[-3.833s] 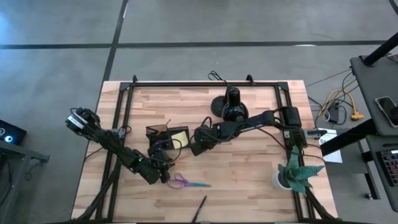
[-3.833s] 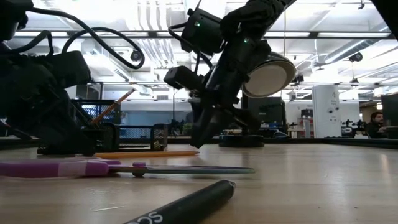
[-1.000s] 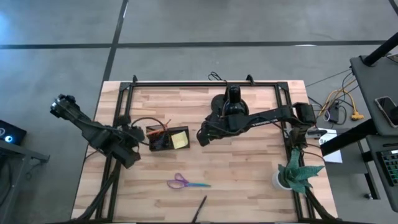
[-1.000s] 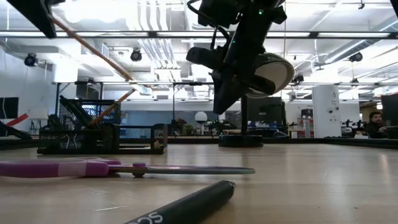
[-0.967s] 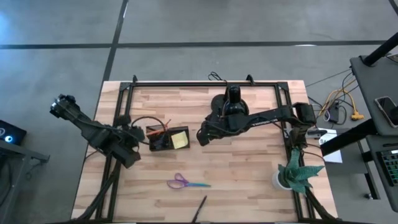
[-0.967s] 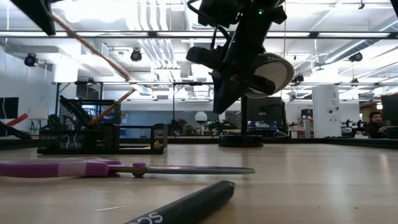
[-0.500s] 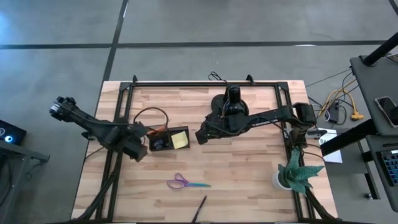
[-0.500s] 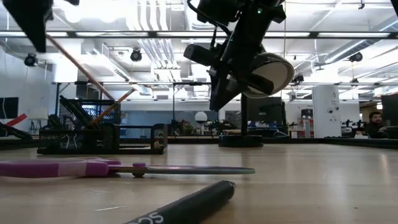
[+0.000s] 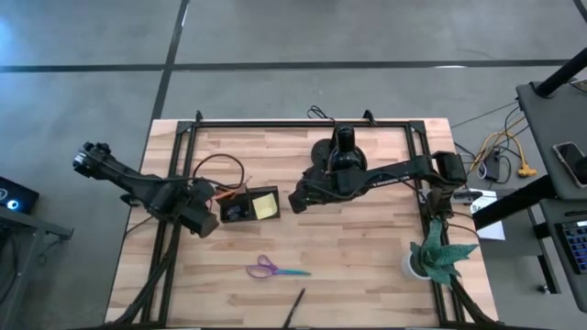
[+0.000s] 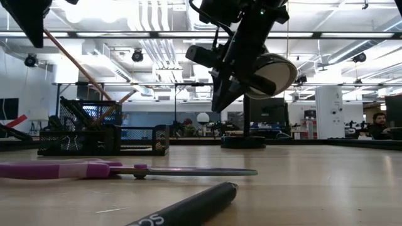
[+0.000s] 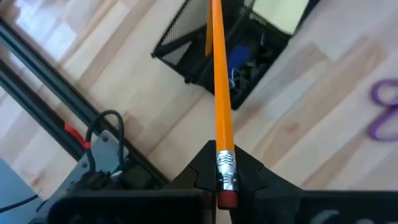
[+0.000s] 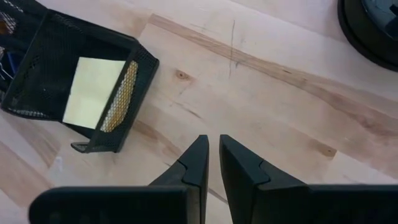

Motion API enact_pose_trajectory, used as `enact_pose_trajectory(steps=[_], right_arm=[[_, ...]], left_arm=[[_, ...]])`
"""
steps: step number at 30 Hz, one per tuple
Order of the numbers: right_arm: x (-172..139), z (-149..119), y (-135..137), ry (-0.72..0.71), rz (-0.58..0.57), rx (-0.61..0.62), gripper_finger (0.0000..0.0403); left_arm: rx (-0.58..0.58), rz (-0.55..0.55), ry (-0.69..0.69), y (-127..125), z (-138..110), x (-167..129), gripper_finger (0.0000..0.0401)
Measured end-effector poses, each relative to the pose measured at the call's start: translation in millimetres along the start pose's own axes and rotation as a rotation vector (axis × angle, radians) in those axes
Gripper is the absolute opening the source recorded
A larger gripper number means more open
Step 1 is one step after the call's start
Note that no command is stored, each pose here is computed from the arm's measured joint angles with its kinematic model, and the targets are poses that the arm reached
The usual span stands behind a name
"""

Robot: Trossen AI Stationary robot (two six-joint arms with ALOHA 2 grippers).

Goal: Pick and place office supplies into organizer
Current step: Put the yellow pencil into the black desk organizer, then put the purple scissors into the black desk organizer

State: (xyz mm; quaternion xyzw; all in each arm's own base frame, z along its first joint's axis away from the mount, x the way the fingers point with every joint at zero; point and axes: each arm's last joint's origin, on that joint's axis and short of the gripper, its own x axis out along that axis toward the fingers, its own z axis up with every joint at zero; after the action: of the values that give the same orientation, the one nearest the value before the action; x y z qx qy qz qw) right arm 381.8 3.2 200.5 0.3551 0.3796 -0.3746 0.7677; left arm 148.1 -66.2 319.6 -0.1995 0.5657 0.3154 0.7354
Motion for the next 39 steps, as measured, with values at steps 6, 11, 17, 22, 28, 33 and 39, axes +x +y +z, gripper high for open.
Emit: enact_pose_trajectory(steps=[6, 11, 17, 22, 28, 33, 39], right_arm=[[1.7, -1.6, -2.2, -0.002, -0.011, -0.015, 0.0034], [2.8, -2.3, -3.5, -0.003, -0.018, -0.016, 0.0034], [3.2, -2.7, -3.9, -0.002, -0.02, -0.021, 0.0034], [3.4, -3.2, -4.4, -0.001, -0.021, -0.022, 0.0034], [2.5, -6.5, -3.0, 0.002, -0.018, -0.032, 0.0034], [0.9, -10.8, -0.7, 0.006, -0.012, -0.046, 0.0034], [1.0, -13.9, -0.8, 0.01, -0.013, -0.053, 0.0034]], left_arm=[[0.038, 0.015, 0.062, -2.6, -3.0, 7.5, 0.0], [0.047, 0.042, 0.08, -5.3, -4.1, 13.8, 0.0], [0.074, 0.065, 0.082, -8.6, -2.5, 17.3, 0.0], [0.073, 0.082, 0.082, -11.7, -1.3, 20.1, 0.0], [0.07, 0.115, 0.011, -13.8, 1.8, 20.5, 0.0006], [0.068, 0.114, 0.01, -13.9, 2.2, 20.0, 0.005], [0.04, 0.106, 0.008, -14.1, 2.8, 18.1, 0.0112]])
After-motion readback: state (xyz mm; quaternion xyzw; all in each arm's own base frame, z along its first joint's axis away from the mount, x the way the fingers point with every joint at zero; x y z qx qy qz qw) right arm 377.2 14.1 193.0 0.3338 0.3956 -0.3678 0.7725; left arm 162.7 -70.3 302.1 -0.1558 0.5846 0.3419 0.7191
